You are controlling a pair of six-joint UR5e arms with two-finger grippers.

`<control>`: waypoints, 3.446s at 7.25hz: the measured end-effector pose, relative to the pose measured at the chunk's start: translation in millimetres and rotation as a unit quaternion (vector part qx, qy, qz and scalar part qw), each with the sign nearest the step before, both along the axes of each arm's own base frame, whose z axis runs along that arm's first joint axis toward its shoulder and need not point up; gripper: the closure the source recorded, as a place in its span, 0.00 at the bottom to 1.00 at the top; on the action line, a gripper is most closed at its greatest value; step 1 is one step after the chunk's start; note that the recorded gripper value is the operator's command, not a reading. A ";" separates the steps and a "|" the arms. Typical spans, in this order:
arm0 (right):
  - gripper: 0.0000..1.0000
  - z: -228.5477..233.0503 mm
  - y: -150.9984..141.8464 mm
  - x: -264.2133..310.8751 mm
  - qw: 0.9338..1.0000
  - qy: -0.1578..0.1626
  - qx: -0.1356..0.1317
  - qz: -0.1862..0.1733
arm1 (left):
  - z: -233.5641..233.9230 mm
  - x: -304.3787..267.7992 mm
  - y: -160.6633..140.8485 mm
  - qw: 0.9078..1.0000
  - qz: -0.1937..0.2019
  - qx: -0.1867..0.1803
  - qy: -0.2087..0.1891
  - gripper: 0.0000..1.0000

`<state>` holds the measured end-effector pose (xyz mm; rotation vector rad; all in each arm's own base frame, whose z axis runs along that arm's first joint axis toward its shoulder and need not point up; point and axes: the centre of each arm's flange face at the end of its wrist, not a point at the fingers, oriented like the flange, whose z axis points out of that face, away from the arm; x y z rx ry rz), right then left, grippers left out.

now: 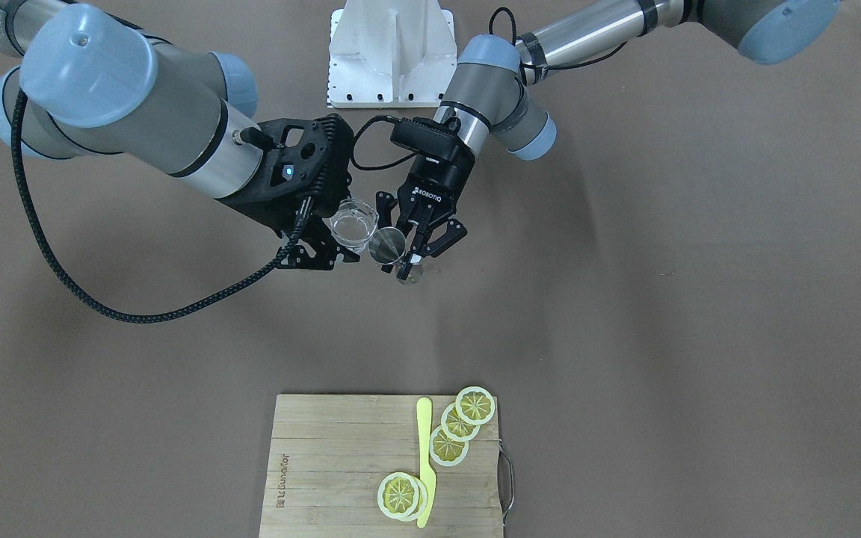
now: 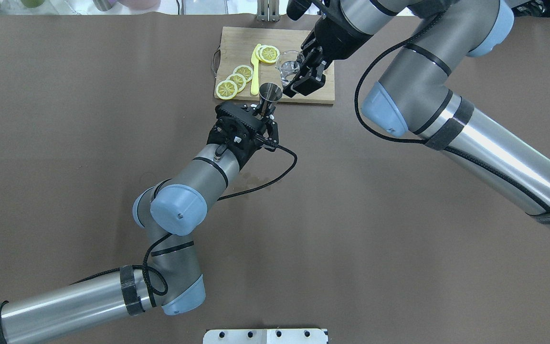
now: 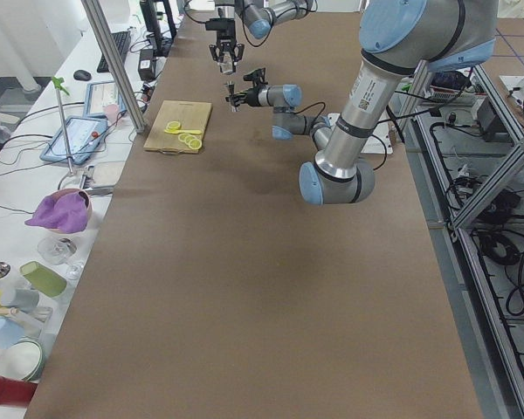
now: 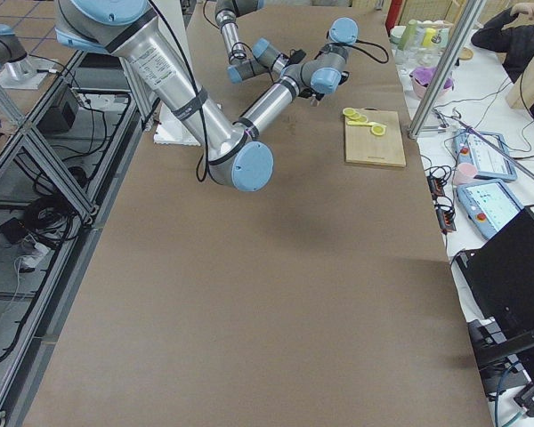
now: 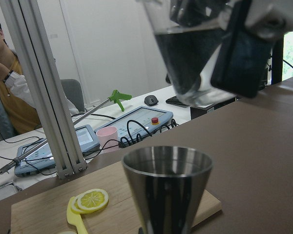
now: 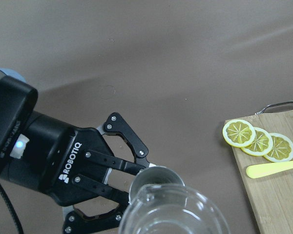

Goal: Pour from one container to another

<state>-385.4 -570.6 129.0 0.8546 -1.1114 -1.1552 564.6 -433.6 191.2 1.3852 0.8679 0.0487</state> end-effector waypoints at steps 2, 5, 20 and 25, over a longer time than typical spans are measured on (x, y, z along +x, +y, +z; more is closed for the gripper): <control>1.00 3.0 4.3 -1.9 1.000 -0.001 0.009 -0.013 | 0.1 1.9 2.5 1.000 0.002 0.000 0.000 1.00; 1.00 2.2 7.7 -3.5 0.998 0.010 0.049 -0.034 | 0.1 5.0 7.1 1.000 0.006 0.000 0.001 1.00; 1.00 23.6 -15.0 58.3 0.991 0.035 0.123 -0.028 | -30.9 22.6 14.6 1.000 0.022 0.006 0.017 1.00; 1.00 28.7 32.7 39.1 0.987 0.050 0.150 -0.038 | -30.2 24.6 18.2 1.000 0.024 0.006 0.017 1.00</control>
